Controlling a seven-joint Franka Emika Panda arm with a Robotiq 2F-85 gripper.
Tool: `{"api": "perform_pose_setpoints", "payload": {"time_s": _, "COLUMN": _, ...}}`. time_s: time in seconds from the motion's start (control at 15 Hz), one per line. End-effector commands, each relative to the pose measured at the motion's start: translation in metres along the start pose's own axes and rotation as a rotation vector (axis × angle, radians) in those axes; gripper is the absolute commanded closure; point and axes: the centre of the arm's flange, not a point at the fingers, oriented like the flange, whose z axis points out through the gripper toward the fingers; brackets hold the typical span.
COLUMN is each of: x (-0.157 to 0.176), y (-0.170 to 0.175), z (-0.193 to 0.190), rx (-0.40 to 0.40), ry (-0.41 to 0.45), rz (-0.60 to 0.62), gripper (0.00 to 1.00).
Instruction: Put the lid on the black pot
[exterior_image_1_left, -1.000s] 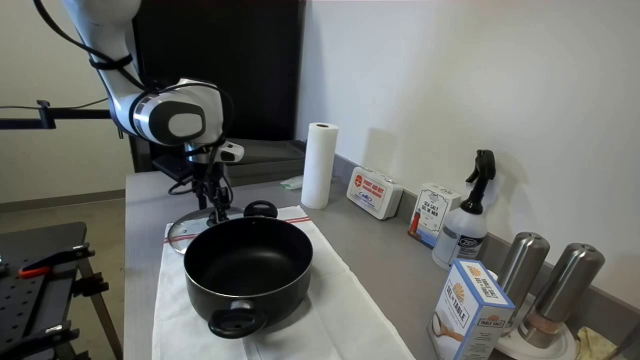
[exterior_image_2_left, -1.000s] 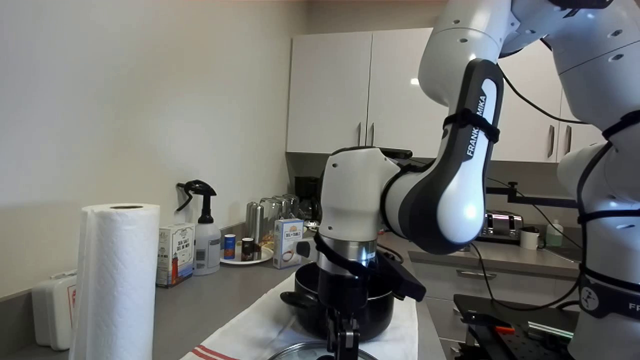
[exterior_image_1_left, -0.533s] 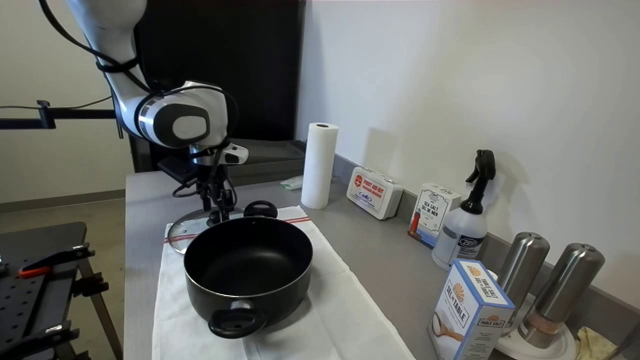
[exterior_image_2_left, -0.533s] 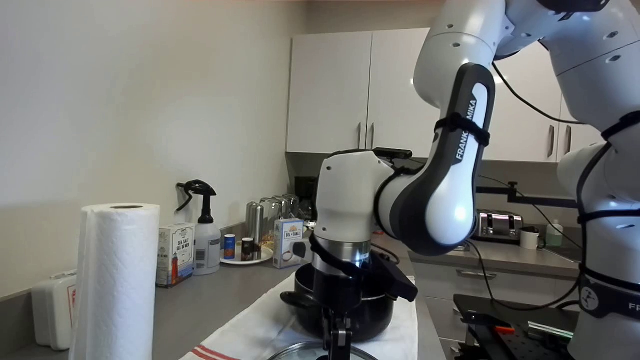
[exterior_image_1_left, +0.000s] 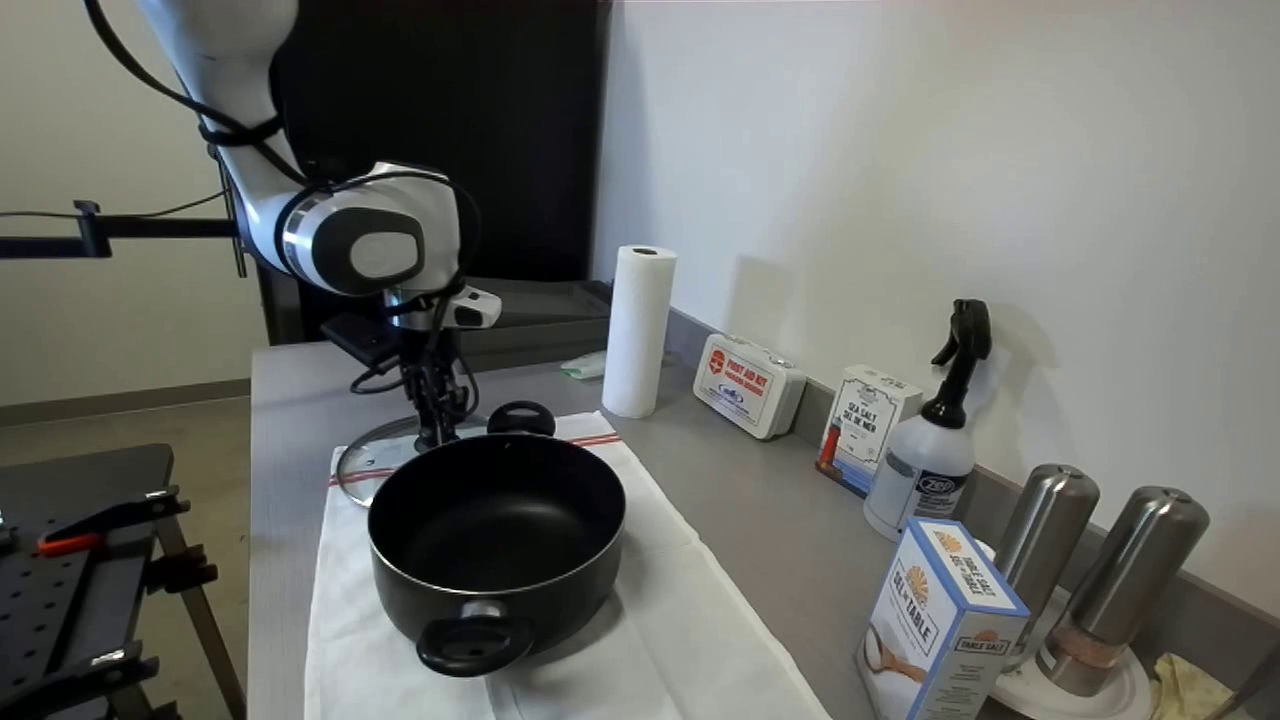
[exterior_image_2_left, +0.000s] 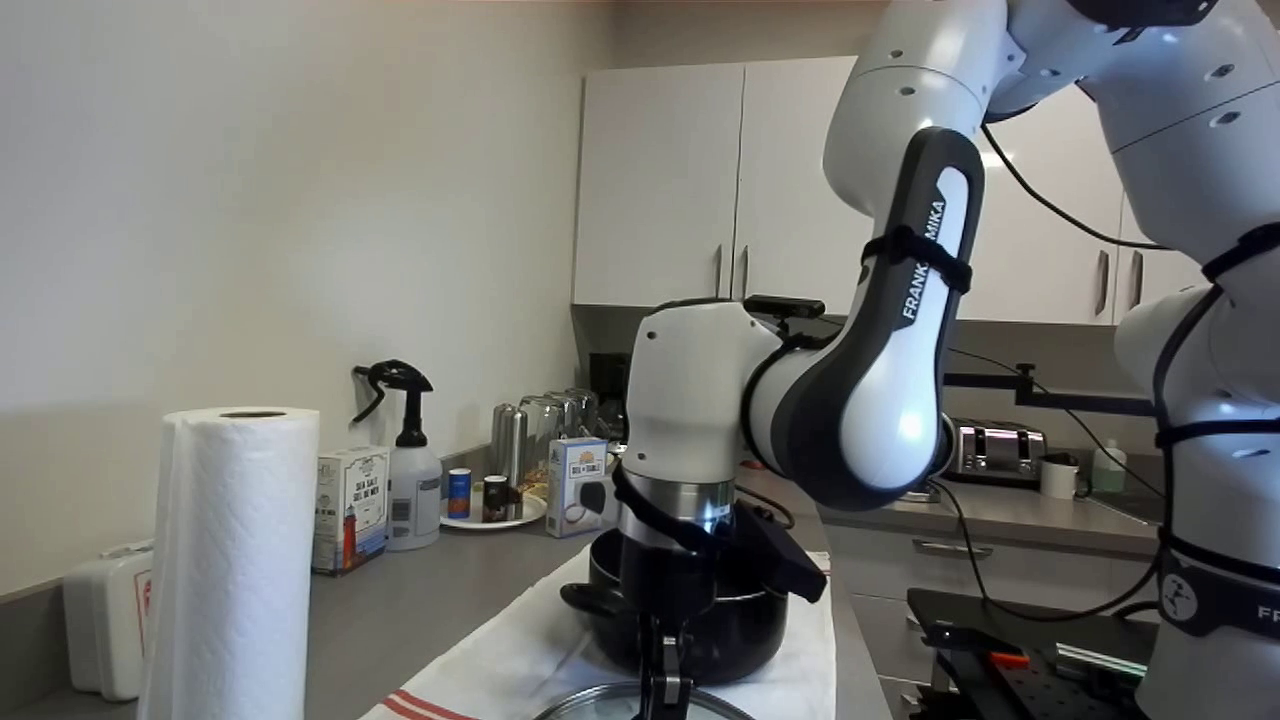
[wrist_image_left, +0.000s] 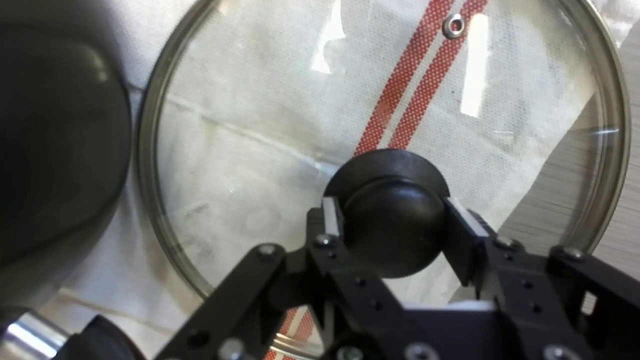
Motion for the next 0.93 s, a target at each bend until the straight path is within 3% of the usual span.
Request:
{"api": "perform_pose_setpoints", "payload": {"time_s": 0.0, "x": 0.007, "y": 0.001, "z": 0.004, "rx": 0.010, "ry": 0.009, "rz": -0.007, "gripper": 0.75}}
{"api": "perform_pose_setpoints", "payload": {"time_s": 0.87, "x": -0.023, "y": -0.048, "z": -0.071, "rx": 0.096, "ry": 0.021, "rz": -0.158, "gripper": 0.75}}
